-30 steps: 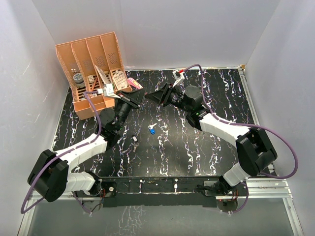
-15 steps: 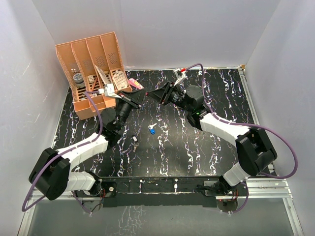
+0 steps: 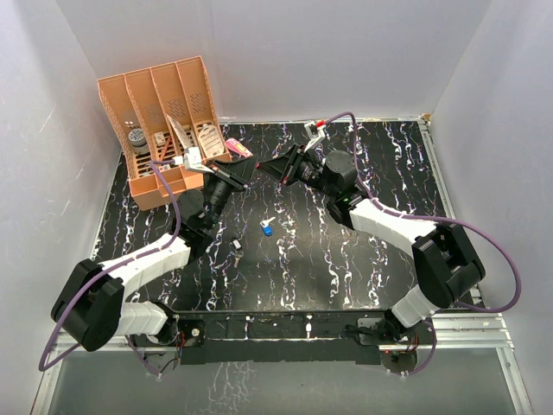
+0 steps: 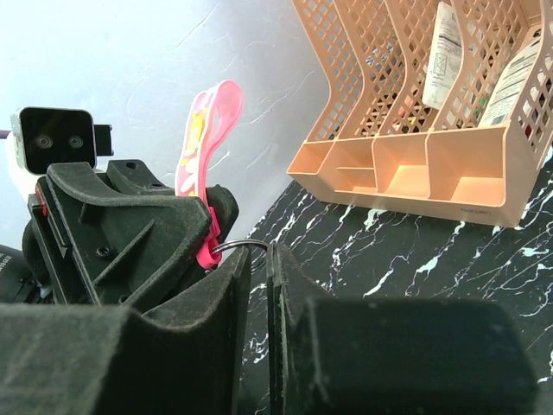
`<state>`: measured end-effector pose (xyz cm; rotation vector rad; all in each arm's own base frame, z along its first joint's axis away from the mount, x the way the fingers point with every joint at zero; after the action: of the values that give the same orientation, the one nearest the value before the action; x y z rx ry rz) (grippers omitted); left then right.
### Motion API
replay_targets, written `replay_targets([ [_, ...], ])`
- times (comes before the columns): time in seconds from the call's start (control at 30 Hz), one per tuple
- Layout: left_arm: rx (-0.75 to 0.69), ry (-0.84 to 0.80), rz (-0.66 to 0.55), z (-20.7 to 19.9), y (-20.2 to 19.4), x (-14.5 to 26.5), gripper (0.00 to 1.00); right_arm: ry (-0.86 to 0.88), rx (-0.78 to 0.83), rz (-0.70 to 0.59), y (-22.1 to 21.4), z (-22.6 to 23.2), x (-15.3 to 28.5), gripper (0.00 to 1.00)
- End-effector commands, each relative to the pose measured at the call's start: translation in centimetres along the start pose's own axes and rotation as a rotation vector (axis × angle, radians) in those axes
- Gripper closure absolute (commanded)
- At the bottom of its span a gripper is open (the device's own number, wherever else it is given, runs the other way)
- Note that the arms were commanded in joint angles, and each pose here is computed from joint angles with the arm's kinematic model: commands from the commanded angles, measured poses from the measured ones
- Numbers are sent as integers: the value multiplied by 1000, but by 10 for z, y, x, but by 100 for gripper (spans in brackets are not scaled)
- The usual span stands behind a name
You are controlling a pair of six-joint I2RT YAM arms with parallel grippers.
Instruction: Put the keys on the keyring
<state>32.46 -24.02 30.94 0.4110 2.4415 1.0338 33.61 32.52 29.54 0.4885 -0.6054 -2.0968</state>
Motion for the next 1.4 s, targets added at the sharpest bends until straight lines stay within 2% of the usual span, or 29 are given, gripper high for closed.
replay_targets([
  [0.0, 17, -59, -71, -23, 26, -6, 100, 19, 56, -32, 10, 6, -2, 88],
  [0.23, 15, -28, -67, -18, 26, -7, 100, -27, 97, -43, 14, 2, 2, 88],
  [0.4, 1, 14, -65, -10, 23, -6, 100, -30, 120, -53, 17, 8, 7, 74],
  [0.57, -14, 77, -93, 7, 21, -1, 100, -52, 152, -63, 22, 13, 15, 72],
  [0.73, 39, 169, -169, 30, 23, 12, 100, -105, 195, -67, 25, 13, 26, 70],
  [0.87, 66, 256, -235, 49, 28, 25, 100, -192, 235, -32, 22, 3, 37, 67],
  [1.1, 141, 421, -301, 75, 37, 47, 100, -337, 276, 61, 3, -24, 61, 53],
  [1.37, 168, 409, -282, 70, 37, 49, 100, -376, 261, 163, -21, -41, 73, 49],
])
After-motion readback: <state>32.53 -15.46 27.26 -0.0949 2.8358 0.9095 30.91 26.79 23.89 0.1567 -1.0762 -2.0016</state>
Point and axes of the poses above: each gripper's point midway between its finger pads, its own x axis back along the fingers, its own z axis along the line the jaws close on, y = z × x, the point moved 2 cm from there along x, back along the fingers, and after that the axes turned 11 degrees about -x, right-handed, at the moved point
